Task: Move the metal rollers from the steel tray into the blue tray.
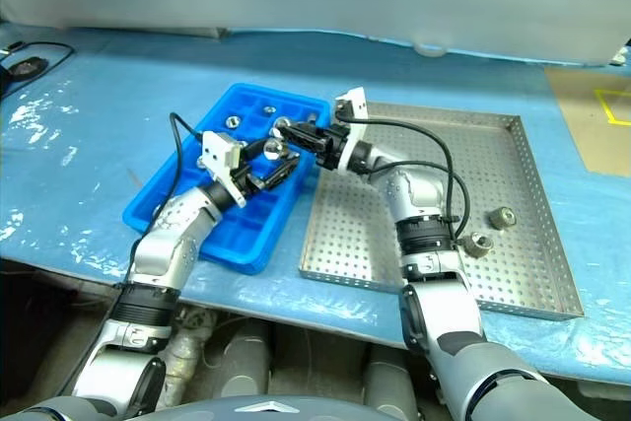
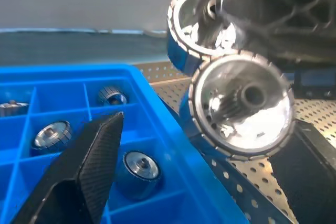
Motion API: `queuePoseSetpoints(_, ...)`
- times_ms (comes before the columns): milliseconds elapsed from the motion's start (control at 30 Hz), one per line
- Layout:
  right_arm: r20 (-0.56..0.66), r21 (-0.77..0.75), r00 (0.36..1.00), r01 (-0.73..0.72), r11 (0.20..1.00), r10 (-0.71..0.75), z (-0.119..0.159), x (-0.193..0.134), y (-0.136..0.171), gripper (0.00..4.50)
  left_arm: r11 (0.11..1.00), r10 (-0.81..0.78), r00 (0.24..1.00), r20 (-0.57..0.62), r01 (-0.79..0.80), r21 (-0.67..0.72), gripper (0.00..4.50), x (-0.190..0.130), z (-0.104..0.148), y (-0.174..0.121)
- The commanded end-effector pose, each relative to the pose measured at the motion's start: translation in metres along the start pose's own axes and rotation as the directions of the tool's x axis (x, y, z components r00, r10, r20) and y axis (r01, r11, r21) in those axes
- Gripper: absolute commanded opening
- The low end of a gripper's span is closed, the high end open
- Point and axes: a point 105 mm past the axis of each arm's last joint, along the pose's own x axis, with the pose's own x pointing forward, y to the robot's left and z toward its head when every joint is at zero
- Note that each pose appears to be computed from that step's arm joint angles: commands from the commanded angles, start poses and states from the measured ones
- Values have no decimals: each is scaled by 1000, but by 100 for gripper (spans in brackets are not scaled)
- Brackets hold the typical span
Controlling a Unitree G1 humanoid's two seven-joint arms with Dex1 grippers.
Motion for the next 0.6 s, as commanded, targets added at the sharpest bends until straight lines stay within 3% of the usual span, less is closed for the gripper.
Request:
queuePoseSetpoints(33,47,-24,997,-53,998,54,12,1,13,116,999,-29,999,33,29,19,428,8,10,-6)
queuePoseSetpoints(133,37,-23,998,-51,998,52,9,0,13,116,999,-39,998,56,38,5,370,11,13,-8)
queuePoseSetpoints(333,28,-27,999,-39,999,39,7,-2,12,116,998,-66,989,133,68,-12,170,14,26,-14)
queuePoseSetpoints(600,-21,-65,1000,8,998,-9,-3,-2,3,116,998,-60,990,130,62,-8,170,14,26,-14)
